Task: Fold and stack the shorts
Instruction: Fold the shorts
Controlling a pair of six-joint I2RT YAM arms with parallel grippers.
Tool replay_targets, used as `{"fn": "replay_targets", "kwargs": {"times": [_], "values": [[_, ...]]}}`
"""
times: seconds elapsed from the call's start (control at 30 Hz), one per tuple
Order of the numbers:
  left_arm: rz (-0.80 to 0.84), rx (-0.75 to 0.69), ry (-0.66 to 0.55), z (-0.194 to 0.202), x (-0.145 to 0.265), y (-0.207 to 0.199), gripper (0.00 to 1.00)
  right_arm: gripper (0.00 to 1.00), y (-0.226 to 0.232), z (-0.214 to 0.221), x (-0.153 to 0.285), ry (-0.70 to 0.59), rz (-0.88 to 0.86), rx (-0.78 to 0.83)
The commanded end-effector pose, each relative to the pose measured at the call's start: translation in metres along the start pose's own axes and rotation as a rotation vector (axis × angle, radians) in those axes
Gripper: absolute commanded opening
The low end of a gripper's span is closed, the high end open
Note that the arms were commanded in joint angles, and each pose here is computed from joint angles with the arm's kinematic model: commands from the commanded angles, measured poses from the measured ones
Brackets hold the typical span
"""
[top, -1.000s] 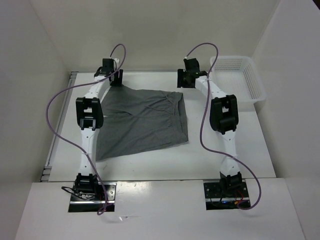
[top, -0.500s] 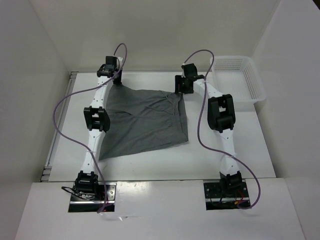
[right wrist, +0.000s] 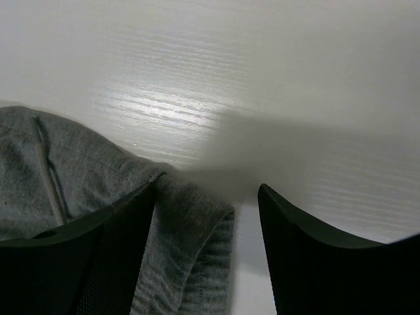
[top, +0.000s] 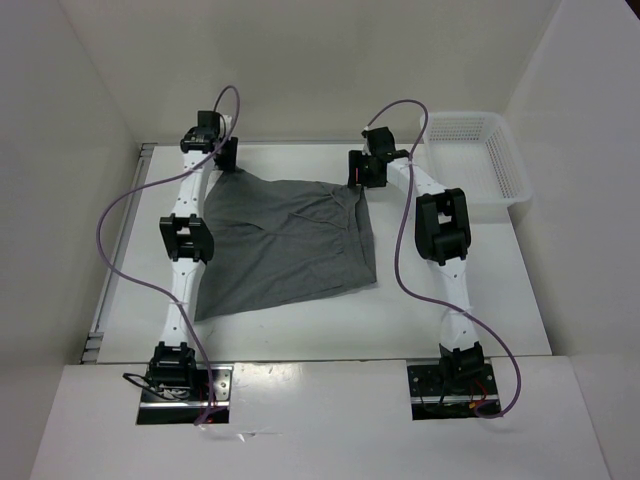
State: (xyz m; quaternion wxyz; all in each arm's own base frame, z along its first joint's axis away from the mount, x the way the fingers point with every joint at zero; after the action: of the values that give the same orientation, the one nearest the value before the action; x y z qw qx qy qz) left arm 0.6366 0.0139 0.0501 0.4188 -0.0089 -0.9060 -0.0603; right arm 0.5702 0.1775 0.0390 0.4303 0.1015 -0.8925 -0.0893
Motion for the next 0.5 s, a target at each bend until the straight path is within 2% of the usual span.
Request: {"fn": "replay_targets", "kwargs": {"times": [0.0,0.1,0.2,0.23,0.27,0.3,0.4,0.47], "values": [[0.004,-0.023,0.004,0.003,-0.005,-0.015,0.66,0.7,0.003,-0.001,0.0,-0.002,-0.02,0.003],[0.021,-0.031,0.011,0.006,-0.008,-0.023,0.61,0.66,0.002,0.002,-0.001,0.006,-0.017,0.002],[0.051,-0.039,0.007,0.005,-0.008,-0.034,0.45,0.57,0.002,0.007,-0.002,0.018,-0.024,0.001],[0.052,-0.039,0.016,0.009,-0.012,-0.034,0.39,0.5,0.002,0.007,-0.002,0.018,-0.024,0.001],[0.052,-0.039,0.017,0.009,-0.012,-0.034,0.27,0.47,0.002,0.007,-0.002,0.018,-0.024,0.001],[0.039,-0.039,0.018,0.01,-0.012,-0.032,0.21,0.45,0.003,0.007,0.0,0.02,-0.033,0.001],[0.028,-0.039,0.019,0.01,-0.012,-0.03,0.04,0.27,0.004,0.005,0.0,0.011,-0.035,0.002],[0.027,-0.039,0.01,0.007,-0.012,-0.03,0.0,0.13,0.005,0.001,0.004,0.003,-0.038,0.003]]}}
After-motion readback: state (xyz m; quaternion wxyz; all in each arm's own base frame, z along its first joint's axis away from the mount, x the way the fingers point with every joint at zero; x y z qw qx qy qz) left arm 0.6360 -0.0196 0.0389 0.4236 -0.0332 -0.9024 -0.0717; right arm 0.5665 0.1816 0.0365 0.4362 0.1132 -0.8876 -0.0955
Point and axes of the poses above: each gripper's point midway between its finger pads, its own x axis back along the fingers, its own y axis along the line the jaws close on, z = x × y, the point moved 1 cm from there along x, back along the fingers, and after that the axes turned 3 degrees about -x, right-handed, at the moved point
